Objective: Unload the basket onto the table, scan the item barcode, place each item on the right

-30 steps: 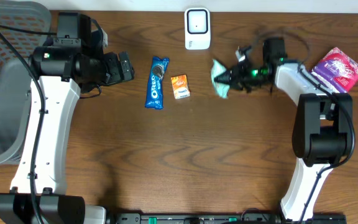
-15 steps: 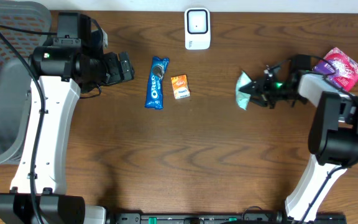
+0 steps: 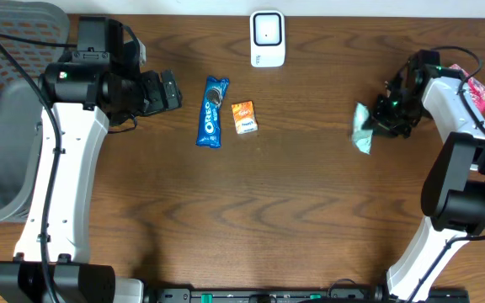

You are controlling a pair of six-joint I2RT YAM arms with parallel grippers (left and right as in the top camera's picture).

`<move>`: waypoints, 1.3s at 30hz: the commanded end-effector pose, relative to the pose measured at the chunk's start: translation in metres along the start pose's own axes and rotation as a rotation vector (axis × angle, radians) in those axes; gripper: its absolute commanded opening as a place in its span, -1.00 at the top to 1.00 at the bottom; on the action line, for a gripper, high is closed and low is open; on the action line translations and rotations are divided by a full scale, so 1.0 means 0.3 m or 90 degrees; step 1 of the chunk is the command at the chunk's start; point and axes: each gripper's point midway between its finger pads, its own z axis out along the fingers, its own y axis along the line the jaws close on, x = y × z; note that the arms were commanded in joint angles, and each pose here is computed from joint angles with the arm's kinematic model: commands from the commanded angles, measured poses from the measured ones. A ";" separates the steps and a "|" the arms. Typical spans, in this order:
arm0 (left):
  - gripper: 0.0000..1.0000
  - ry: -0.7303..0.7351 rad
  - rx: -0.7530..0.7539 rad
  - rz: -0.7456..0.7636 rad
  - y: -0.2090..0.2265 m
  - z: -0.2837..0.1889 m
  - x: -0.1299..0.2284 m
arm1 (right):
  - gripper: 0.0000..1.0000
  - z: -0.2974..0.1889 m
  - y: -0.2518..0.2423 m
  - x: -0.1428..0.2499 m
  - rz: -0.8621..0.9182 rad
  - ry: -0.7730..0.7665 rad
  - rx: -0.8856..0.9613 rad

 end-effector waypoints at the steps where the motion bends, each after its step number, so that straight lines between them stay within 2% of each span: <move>1: -0.95 0.001 -0.007 0.006 0.009 0.004 0.000 | 0.98 -0.022 -0.017 -0.007 -0.043 -0.017 0.042; 5: -0.96 0.001 -0.007 0.006 0.009 0.004 0.000 | 0.98 -0.014 0.074 0.017 -0.066 0.002 -0.049; 9: -0.96 0.001 -0.007 0.006 0.009 0.004 0.000 | 0.98 -0.050 0.244 0.037 -0.089 0.019 -0.238; 13: -0.96 0.001 -0.007 0.006 0.009 0.004 0.000 | 0.98 -0.104 0.358 0.053 -0.104 0.032 -0.371; 18: -0.96 0.001 -0.007 0.006 0.009 0.004 0.000 | 0.98 -0.132 0.434 0.077 -0.126 0.044 -0.441; 21: -0.95 0.001 -0.007 0.006 0.009 0.004 0.000 | 0.98 -0.097 0.422 0.070 -0.139 0.031 -0.392; 23: -0.96 0.001 -0.007 0.006 0.009 0.004 0.000 | 0.96 -0.052 0.387 0.062 -0.149 0.019 -0.314; 26: -0.96 0.001 -0.007 0.006 0.009 0.004 0.000 | 0.68 0.007 0.337 0.053 -0.169 -0.001 -0.190; 29: -0.96 0.001 -0.007 0.006 0.009 0.004 0.000 | 0.35 0.033 0.345 0.061 -0.196 -0.010 -0.132; 35: -0.96 0.001 -0.008 0.006 0.010 0.004 0.000 | 0.12 0.050 0.380 0.058 -0.264 -0.052 0.013; 39: -0.96 0.001 -0.007 0.006 0.009 0.004 0.000 | -0.21 0.031 0.369 0.033 -0.298 -0.117 0.181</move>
